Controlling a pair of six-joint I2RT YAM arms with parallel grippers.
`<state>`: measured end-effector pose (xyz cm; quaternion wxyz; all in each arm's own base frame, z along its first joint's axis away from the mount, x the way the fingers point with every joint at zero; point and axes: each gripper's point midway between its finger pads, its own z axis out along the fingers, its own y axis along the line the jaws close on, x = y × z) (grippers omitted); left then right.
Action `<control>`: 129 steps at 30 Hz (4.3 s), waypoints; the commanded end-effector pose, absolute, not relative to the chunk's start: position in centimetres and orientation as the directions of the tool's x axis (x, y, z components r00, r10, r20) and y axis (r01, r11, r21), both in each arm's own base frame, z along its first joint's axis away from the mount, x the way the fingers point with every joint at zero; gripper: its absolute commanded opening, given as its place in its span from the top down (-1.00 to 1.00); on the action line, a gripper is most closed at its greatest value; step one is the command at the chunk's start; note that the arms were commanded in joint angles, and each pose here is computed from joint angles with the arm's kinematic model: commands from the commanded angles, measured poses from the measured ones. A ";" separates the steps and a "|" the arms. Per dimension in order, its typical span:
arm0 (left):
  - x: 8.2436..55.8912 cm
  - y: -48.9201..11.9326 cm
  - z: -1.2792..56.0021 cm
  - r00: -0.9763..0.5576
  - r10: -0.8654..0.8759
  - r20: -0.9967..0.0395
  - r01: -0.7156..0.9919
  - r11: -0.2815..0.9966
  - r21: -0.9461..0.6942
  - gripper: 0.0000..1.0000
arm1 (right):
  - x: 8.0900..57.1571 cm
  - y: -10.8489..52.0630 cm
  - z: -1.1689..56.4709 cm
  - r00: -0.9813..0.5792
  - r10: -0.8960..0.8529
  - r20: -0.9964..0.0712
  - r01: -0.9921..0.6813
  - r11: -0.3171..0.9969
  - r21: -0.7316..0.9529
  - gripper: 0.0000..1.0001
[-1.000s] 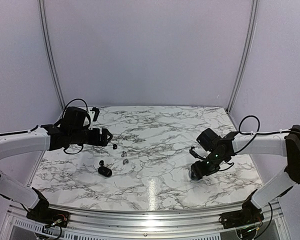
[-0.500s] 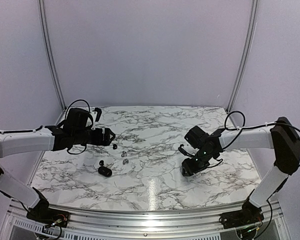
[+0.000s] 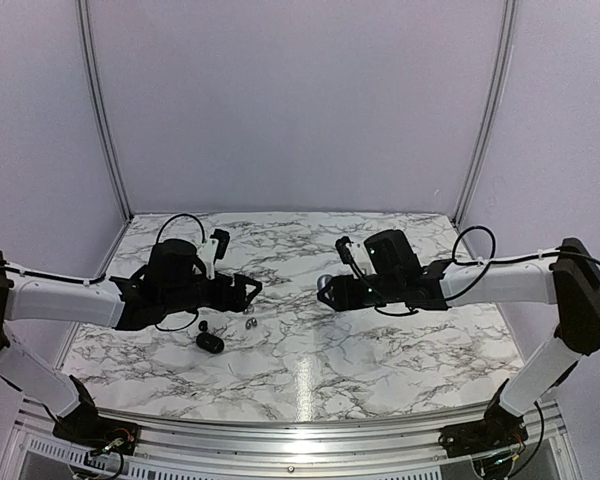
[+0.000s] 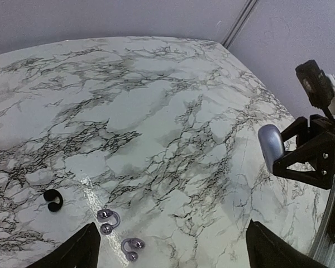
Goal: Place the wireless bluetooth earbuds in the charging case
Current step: Pass from the right arm to the left, then pass from the left arm to the right
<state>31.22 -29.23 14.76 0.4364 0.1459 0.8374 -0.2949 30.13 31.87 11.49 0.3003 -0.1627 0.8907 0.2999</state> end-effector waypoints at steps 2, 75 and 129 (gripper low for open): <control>32.0 -30.8 20.0 -0.463 -0.146 -0.874 0.545 0.731 -0.411 -0.80 | 29.4 36.7 17.5 -0.526 -0.105 -0.844 -0.645 0.696 0.315 0.08; 16.7 -39.9 19.3 -0.253 0.492 -0.833 0.951 -0.033 -0.308 1.00 | 13.1 35.7 18.7 -0.214 -0.426 -0.879 -0.976 0.057 0.210 -0.67; 17.7 -38.1 23.5 -0.142 0.287 -0.947 0.990 0.015 -0.144 -0.29 | 17.4 36.4 25.9 -0.123 -0.158 -0.980 -0.988 0.108 0.106 0.75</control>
